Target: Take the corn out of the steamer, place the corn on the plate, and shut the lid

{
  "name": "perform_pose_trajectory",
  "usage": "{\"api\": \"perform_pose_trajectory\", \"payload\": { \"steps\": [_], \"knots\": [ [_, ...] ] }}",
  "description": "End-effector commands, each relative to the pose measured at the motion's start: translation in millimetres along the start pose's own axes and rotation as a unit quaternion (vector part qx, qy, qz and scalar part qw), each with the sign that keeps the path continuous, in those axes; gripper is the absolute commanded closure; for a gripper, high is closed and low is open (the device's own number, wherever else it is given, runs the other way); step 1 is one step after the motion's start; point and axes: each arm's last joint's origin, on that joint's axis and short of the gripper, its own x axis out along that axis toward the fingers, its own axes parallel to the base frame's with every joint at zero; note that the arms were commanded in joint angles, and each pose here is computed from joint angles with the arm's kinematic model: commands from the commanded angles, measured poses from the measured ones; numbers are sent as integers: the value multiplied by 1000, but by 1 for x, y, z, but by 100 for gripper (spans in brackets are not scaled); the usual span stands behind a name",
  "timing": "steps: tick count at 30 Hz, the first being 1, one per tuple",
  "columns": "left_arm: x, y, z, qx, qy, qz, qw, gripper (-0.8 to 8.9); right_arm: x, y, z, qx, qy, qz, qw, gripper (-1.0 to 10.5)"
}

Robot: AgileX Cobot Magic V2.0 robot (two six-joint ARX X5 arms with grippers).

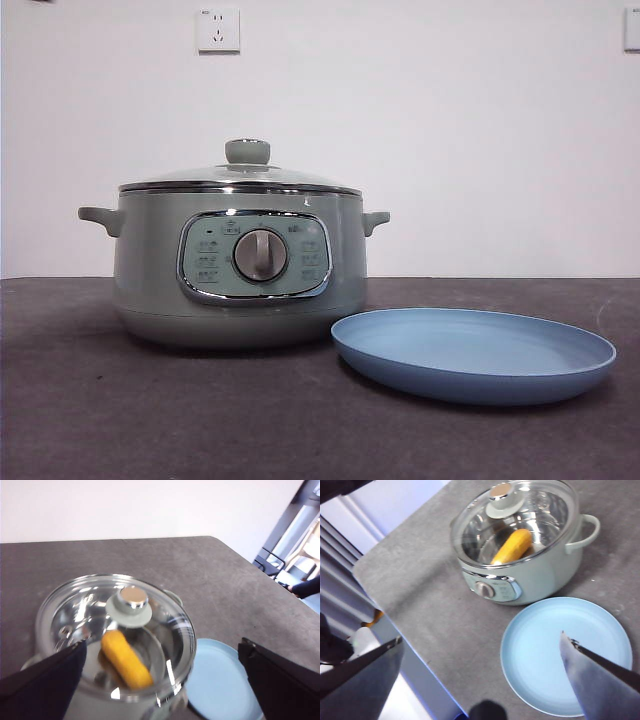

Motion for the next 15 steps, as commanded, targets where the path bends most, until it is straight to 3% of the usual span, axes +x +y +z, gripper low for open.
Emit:
{"api": "perform_pose_trajectory", "payload": {
  "steps": [1, 10, 15],
  "knots": [
    [19, 3, 12, 18, -8, -10, 1000, 275, 0, 0, 1, -3, -2, -5, 1000, 379],
    [93, 12, 34, 49, -5, -16, 999, 274, 3, -3, 2, 2, 5, -4, 1000, 379],
    [129, 16, 30, 87, 2, 12, 996, 275, 5, -5, 2, 6, 8, -3, 1000, 380]
  ]
}}
